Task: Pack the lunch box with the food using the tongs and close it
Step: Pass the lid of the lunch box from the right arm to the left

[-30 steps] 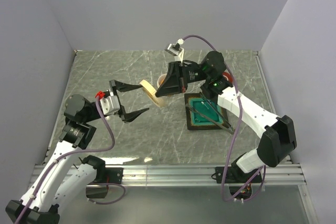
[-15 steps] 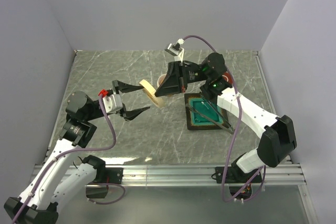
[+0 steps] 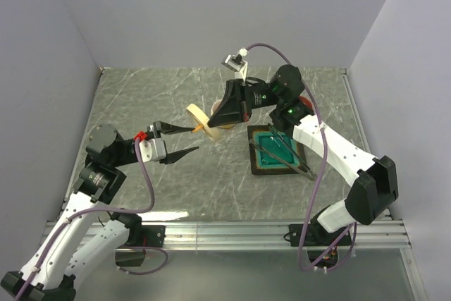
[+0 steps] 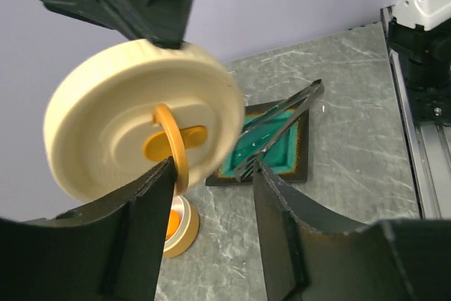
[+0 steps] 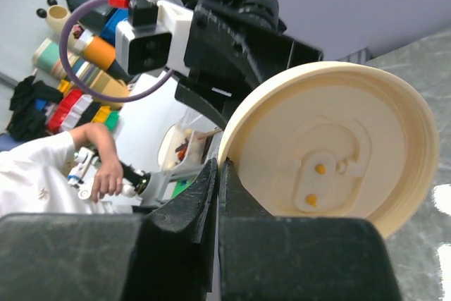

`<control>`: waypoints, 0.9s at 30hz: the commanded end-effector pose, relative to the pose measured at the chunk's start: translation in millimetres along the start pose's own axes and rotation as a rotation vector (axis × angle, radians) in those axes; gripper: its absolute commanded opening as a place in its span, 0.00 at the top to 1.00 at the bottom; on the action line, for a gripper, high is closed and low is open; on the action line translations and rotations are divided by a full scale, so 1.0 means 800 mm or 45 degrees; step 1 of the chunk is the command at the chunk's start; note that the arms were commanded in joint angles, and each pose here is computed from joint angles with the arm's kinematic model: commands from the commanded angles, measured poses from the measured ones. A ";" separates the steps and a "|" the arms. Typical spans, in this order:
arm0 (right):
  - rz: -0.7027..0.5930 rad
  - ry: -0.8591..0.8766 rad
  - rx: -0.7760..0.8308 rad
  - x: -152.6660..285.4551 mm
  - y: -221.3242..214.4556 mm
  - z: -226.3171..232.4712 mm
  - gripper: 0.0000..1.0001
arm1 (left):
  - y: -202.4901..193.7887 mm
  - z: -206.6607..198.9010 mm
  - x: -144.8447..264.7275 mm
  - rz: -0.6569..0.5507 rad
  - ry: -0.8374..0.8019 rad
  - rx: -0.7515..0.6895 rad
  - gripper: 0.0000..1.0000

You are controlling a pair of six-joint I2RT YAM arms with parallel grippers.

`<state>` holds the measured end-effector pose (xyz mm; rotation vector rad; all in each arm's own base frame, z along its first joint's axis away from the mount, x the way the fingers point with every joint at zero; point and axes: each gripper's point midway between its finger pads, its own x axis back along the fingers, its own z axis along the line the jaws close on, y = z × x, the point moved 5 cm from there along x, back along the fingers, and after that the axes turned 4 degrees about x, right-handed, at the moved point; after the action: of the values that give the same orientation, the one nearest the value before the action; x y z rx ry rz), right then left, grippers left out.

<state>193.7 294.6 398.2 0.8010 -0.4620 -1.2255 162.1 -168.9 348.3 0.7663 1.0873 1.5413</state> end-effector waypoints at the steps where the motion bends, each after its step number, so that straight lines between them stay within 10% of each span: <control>1: -0.061 0.004 0.157 0.002 0.026 0.022 1.00 | 0.013 -0.009 0.001 -0.011 -0.080 -0.051 0.47; 8: -0.076 0.001 0.176 0.006 0.033 0.024 1.00 | 0.014 -0.002 0.003 -0.032 0.017 -0.022 0.42; 13: -0.134 0.021 0.154 0.011 0.052 0.030 1.00 | 0.021 0.040 0.017 -0.135 0.484 0.105 0.35; 27: -0.523 0.266 -0.119 0.033 0.075 0.045 1.00 | 0.040 0.049 0.004 -0.294 0.451 -0.080 0.42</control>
<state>227.1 280.9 438.3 0.8433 -0.1981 -1.4779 182.6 -154.1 371.8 0.4058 1.3504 1.5848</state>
